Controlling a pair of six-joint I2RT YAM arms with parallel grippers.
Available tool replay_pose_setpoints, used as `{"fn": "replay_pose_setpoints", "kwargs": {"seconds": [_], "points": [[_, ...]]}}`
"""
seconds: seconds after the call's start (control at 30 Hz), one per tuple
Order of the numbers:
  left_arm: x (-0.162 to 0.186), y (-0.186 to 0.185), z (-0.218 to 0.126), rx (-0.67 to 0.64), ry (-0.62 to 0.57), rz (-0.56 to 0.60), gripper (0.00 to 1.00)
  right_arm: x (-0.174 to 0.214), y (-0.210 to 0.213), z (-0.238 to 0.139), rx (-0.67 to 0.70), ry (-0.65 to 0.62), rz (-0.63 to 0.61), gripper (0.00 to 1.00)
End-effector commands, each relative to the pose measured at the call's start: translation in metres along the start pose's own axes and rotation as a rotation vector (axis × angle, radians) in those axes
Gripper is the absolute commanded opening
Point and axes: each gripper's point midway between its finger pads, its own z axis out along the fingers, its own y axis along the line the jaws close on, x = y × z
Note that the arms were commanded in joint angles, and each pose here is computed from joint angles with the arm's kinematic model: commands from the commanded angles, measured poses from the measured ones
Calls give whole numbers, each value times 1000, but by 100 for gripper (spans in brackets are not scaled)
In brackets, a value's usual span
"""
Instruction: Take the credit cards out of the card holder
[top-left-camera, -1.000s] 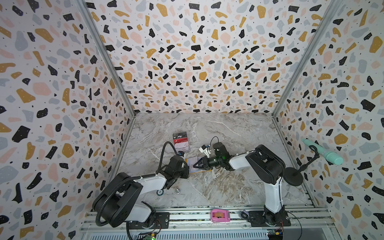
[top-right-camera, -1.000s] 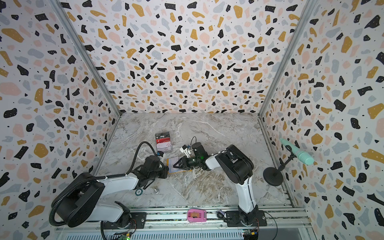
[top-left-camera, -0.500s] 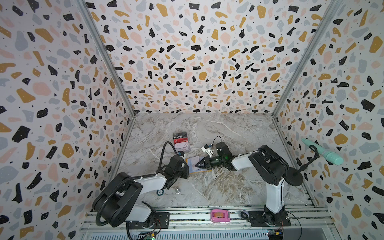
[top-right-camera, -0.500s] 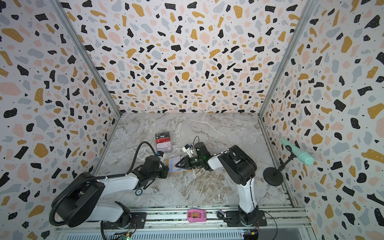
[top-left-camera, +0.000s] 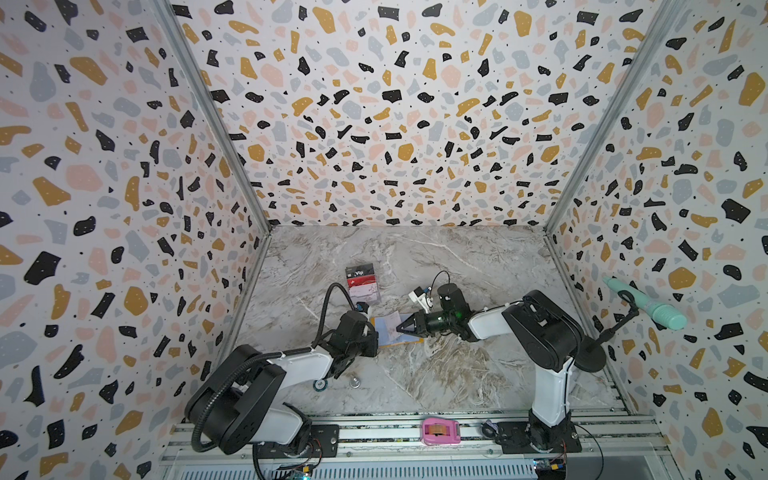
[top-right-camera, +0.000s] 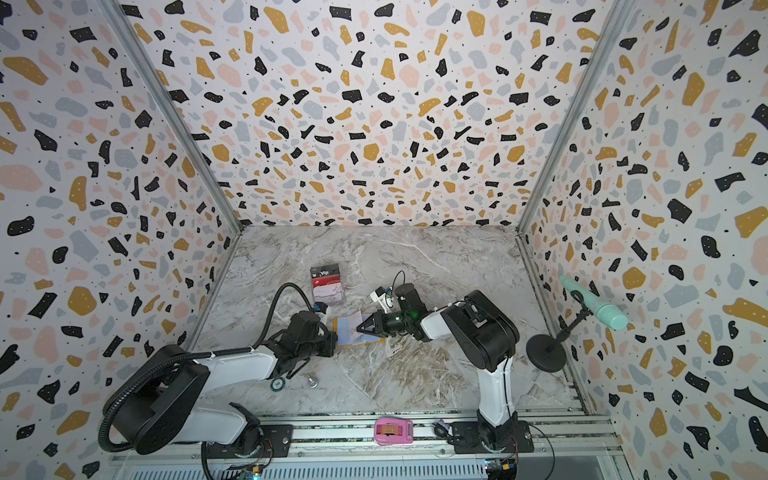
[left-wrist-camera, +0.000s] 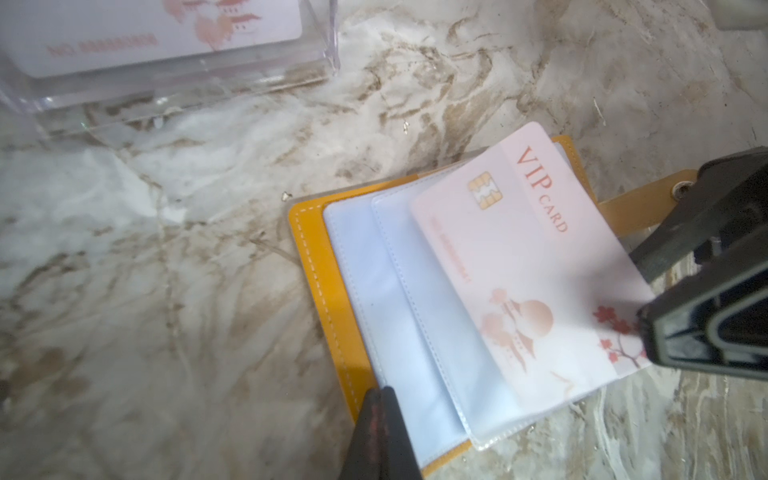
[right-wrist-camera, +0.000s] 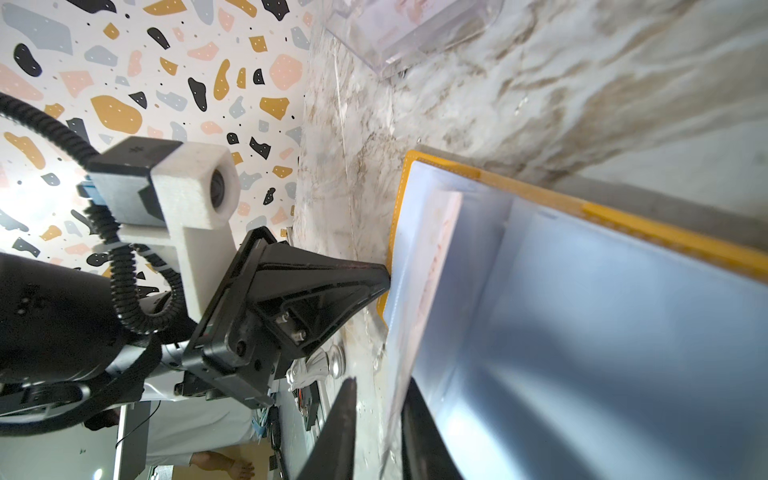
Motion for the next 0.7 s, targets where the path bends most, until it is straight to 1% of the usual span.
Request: {"fn": "replay_pose_setpoints", "kwargs": {"seconds": [0.0, 0.17, 0.37, 0.67], "points": [[47, 23, 3, -82, 169, -17, 0, -8, 21, -8, -37, -24, -68, 20], [47, 23, 3, -82, 168, -16, 0, -8, 16, -10, -23, -28, -56, 17], [48, 23, 3, -82, 168, -17, 0, -6, 9, -11, 1, -28, -43, 10], [48, 24, 3, -82, 163, -24, 0, -6, 5, -15, 12, -37, -29, 3]]}}
